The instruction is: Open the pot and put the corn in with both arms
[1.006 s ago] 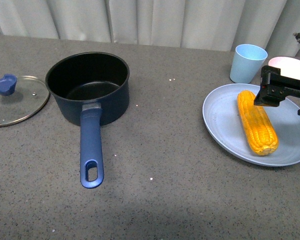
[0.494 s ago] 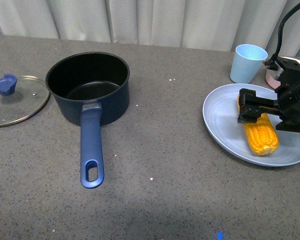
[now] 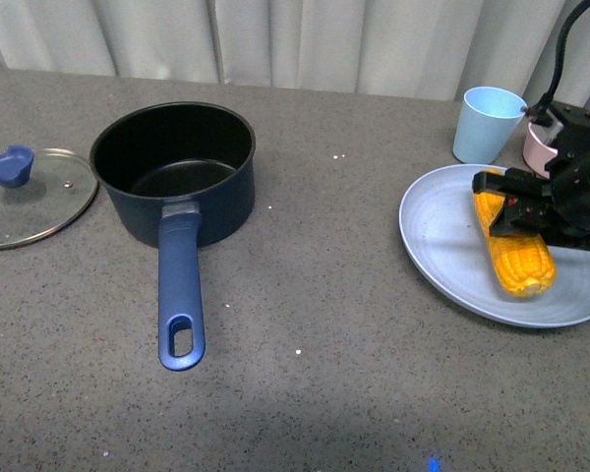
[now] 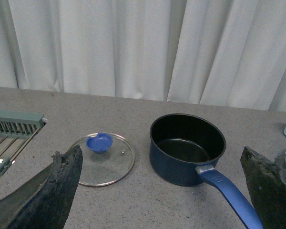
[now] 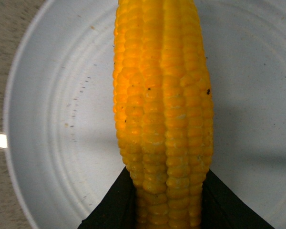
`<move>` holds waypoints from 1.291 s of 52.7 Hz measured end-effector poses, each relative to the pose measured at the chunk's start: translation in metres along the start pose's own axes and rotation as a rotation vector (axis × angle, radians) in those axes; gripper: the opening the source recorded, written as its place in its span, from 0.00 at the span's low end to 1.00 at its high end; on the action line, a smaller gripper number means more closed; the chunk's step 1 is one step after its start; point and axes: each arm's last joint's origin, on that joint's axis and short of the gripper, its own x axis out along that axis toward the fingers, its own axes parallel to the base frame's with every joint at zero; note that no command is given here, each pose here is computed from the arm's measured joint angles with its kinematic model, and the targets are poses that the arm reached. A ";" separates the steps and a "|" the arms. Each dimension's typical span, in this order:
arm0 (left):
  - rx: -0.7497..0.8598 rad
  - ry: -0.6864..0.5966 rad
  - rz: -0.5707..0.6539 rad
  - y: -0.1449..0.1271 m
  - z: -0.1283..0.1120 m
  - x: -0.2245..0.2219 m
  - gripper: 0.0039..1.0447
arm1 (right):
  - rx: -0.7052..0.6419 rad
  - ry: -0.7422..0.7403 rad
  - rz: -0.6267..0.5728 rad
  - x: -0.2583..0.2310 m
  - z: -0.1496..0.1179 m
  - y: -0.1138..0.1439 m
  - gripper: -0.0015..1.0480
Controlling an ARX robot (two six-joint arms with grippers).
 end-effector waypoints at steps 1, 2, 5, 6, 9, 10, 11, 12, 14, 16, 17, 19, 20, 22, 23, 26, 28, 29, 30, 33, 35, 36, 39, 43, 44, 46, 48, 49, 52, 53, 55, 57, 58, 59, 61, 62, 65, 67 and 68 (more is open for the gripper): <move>0.000 0.000 0.000 0.000 0.000 0.000 0.94 | 0.005 -0.004 0.014 -0.002 0.001 0.001 0.24; 0.000 0.000 0.000 0.000 0.000 0.000 0.94 | 0.011 -0.014 0.034 -0.007 0.002 0.001 0.23; 0.000 0.000 0.000 0.000 0.000 0.000 0.94 | 0.022 -0.038 0.083 -0.018 0.005 0.004 0.21; 0.000 0.000 0.000 0.000 0.000 0.000 0.94 | 0.025 -0.053 0.110 -0.024 0.007 0.006 0.21; 0.000 0.000 0.000 0.000 0.000 0.000 0.94 | 0.034 -0.080 0.174 -0.037 0.011 0.011 0.20; 0.000 0.000 0.000 0.000 0.000 0.000 0.94 | 0.035 -0.091 0.209 -0.043 0.014 0.013 0.20; 0.000 0.000 0.000 0.000 0.000 0.000 0.94 | 0.033 -0.103 0.240 -0.049 0.016 0.016 0.20; 0.000 0.000 0.000 0.000 0.000 0.000 0.94 | 0.035 -0.105 0.268 -0.052 0.017 0.018 0.20; 0.000 0.000 0.000 0.000 0.000 0.000 0.94 | 0.031 -0.115 0.329 -0.059 0.020 0.023 0.19; 0.000 0.000 0.000 0.000 0.000 0.000 0.94 | 0.030 -0.121 0.392 -0.065 0.023 0.028 0.19; 0.000 0.000 0.000 0.000 0.000 0.000 0.94 | 0.030 -0.120 0.433 -0.067 0.024 0.032 0.19; 0.000 0.000 0.000 0.000 0.000 0.000 0.94 | 0.033 -0.112 0.488 -0.068 0.026 0.039 0.18; 0.000 0.000 0.000 0.000 0.000 0.000 0.94 | 0.030 -0.105 0.512 -0.068 0.026 0.044 0.18; 0.000 0.000 0.000 0.000 0.000 0.000 0.94 | 0.031 -0.082 0.570 -0.066 0.028 0.055 0.18; 0.000 0.000 0.000 0.000 0.000 0.000 0.94 | 0.029 -0.068 0.601 -0.064 0.029 0.063 0.17; 0.000 0.000 0.000 0.000 0.000 0.000 0.94 | 0.038 -0.024 0.679 -0.054 0.033 0.083 0.17; 0.000 0.000 0.000 0.000 0.000 0.000 0.94 | 0.046 0.007 0.720 -0.048 0.036 0.098 0.17; 0.000 0.000 0.000 0.000 0.000 0.000 0.94 | 0.049 0.022 0.745 -0.044 0.038 0.106 0.17; 0.000 0.000 0.000 0.000 0.000 0.000 0.94 | 0.050 0.032 0.760 -0.041 0.039 0.112 0.17; 0.000 0.000 0.000 0.000 0.000 0.000 0.94 | 0.049 0.060 0.793 -0.033 0.045 0.132 0.16; 0.000 0.000 0.000 0.000 0.000 0.000 0.94 | 0.049 0.077 0.802 -0.027 0.048 0.142 0.16; 0.000 0.000 0.000 0.000 0.000 0.000 0.94 | 0.048 0.086 0.806 -0.025 0.050 0.148 0.16; 0.000 0.000 0.000 0.000 0.000 0.000 0.94 | 0.046 0.110 0.817 -0.015 0.056 0.164 0.16; 0.000 0.000 0.000 0.000 0.000 0.000 0.94 | 0.043 0.146 0.821 0.000 0.062 0.183 0.16; 0.000 0.000 0.000 0.000 0.000 0.000 0.94 | 0.040 0.153 0.823 0.004 0.064 0.187 0.16; 0.000 0.000 0.000 0.000 0.000 0.000 0.94 | 0.043 0.164 0.823 0.008 0.064 0.192 0.16; 0.000 0.000 0.000 0.000 0.000 0.000 0.94 | 0.046 0.173 0.827 0.012 0.066 0.198 0.16; 0.000 0.000 0.000 0.000 0.000 0.000 0.94 | 0.044 0.174 0.827 0.013 0.066 0.199 0.16; 0.000 0.000 0.000 0.000 0.000 0.000 0.94 | 0.042 0.187 0.831 0.018 0.069 0.209 0.16; 0.000 0.000 0.000 0.000 0.000 0.000 0.94 | 0.042 0.189 0.831 0.019 0.069 0.210 0.16; 0.000 0.000 0.000 0.000 0.000 0.000 0.94 | 0.039 0.192 0.832 0.020 0.070 0.214 0.16; 0.000 0.000 0.000 0.000 0.000 0.000 0.94 | 0.038 0.199 0.830 0.023 0.072 0.218 0.16; 0.000 0.000 0.000 0.000 0.000 0.000 0.94 | 0.038 0.200 0.828 0.024 0.072 0.219 0.16; 0.000 0.000 0.000 0.000 0.000 0.000 0.94 | 0.038 0.202 0.827 0.025 0.073 0.221 0.16; 0.000 0.000 0.000 0.000 0.000 0.000 0.94 | 0.037 0.204 0.828 0.028 0.074 0.224 0.16; 0.000 0.000 0.000 0.000 0.000 0.000 0.94 | 0.035 0.203 0.828 0.029 0.075 0.226 0.16; 0.000 0.000 0.000 0.000 0.000 0.000 0.94 | 0.038 0.214 0.815 0.034 0.075 0.229 0.16; 0.000 0.000 0.000 0.000 0.000 0.000 0.94 | 0.041 0.215 0.810 0.035 0.076 0.230 0.21; 0.000 0.000 0.000 0.000 0.000 0.000 0.94 | 0.042 0.215 0.806 0.036 0.076 0.230 0.25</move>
